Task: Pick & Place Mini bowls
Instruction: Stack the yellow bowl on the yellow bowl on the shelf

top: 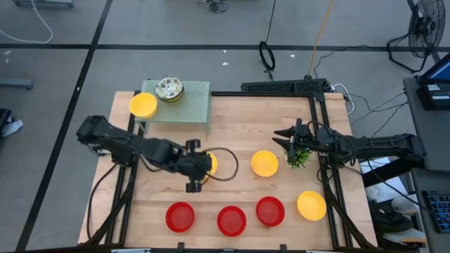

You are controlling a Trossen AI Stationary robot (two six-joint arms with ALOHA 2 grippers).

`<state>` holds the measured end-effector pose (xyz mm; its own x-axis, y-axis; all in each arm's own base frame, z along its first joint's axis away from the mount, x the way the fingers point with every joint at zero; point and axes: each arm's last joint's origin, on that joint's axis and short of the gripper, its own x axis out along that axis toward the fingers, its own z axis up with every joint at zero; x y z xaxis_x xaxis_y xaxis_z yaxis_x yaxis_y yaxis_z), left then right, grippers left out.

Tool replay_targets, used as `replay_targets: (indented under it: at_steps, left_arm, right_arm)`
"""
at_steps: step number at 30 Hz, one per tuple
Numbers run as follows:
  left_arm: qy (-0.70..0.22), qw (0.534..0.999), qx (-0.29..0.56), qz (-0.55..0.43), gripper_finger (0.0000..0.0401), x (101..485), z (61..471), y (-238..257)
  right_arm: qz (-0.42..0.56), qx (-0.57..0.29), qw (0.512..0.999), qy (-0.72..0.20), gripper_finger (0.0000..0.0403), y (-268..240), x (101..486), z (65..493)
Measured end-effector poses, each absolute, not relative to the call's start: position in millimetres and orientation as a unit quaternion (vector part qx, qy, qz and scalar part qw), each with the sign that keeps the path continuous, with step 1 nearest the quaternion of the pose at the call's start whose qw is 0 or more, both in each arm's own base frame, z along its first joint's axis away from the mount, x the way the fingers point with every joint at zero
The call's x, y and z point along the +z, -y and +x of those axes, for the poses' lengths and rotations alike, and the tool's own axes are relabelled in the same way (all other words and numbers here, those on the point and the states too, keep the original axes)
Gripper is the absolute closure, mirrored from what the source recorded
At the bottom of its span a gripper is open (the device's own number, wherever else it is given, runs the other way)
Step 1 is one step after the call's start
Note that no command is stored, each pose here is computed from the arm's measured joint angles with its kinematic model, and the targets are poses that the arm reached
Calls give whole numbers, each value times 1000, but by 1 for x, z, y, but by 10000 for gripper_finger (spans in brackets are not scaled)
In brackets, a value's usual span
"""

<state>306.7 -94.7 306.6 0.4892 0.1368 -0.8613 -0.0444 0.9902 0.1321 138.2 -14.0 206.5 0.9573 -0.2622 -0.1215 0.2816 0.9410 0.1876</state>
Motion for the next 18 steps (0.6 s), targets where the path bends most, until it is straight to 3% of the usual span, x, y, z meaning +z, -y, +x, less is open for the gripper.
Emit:
replay_targets:
  at_steps: [5,18]
  left_arm:
    - [-545,834,54,65,258,273,324,105]
    - [-623,774,89,67,178,202,351,113]
  right_arm:
    - [102,-138,984,-48,266,14,206,138]
    - [102,-138,984,-48,266,14,206,138]
